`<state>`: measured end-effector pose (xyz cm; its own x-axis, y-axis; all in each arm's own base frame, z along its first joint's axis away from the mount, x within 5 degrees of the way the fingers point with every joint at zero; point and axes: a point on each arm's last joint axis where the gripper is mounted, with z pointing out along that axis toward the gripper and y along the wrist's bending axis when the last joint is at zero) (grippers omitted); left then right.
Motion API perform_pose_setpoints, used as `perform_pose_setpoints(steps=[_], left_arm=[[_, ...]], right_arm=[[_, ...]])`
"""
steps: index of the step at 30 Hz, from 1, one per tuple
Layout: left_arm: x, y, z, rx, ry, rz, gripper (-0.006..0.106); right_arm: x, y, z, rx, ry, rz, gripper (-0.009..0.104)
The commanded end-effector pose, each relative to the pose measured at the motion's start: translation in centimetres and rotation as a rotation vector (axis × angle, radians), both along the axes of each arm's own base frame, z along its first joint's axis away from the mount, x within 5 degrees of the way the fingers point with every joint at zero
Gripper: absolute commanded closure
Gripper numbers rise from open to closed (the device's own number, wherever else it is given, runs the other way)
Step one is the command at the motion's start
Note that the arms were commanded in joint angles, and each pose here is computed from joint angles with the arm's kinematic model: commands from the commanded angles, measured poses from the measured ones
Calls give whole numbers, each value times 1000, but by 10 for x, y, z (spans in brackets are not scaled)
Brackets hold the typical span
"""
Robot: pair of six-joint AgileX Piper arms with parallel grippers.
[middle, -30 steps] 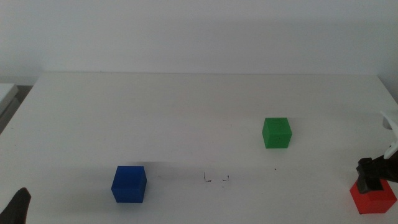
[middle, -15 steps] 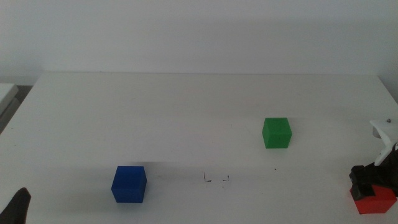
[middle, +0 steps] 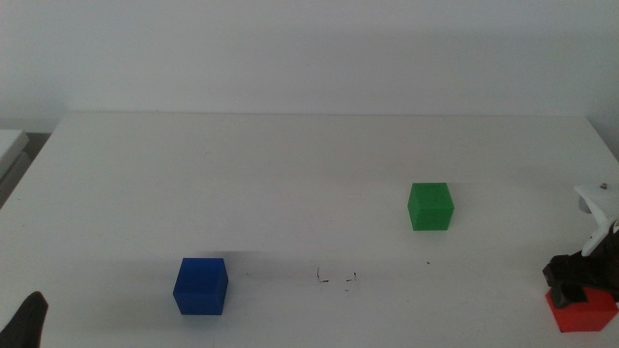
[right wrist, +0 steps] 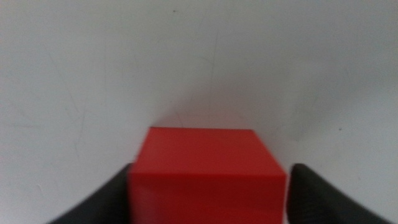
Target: Stack red cubes first, then green, then blue cubes in a specific spot.
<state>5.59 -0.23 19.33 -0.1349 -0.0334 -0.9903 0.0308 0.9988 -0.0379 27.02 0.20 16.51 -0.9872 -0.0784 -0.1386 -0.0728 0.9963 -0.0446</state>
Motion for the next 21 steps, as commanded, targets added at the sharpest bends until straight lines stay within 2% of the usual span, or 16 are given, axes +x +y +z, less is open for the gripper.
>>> perform_pose_setpoints(steps=[1, 4, 5, 6, 16, 19, 21], left_arm=[[0, 0, 1, -4, -16, 2, 8], [0, 0, 1, -4, -16, 2, 8], [0, 0, 1, -4, -16, 2, 8], [0, 0, 1, -4, -16, 2, 8], [0, 0, 1, -4, -16, 2, 8], [0, 0, 1, -4, -16, 2, 8], [0, 0, 1, -4, -16, 2, 8]], right_arm=[[2, -3, 2, -10, -11, 1, 43], [2, -3, 2, -10, -11, 1, 60], [2, -2, 2, -7, -11, -2, 78], [2, -1, 2, 8, -11, -14, 80], [1, 1, 2, 59, -9, -210, 80], [2, 1, 2, 66, -13, -241, 80], [1, 3, 6, 45, 17, -234, 80]])
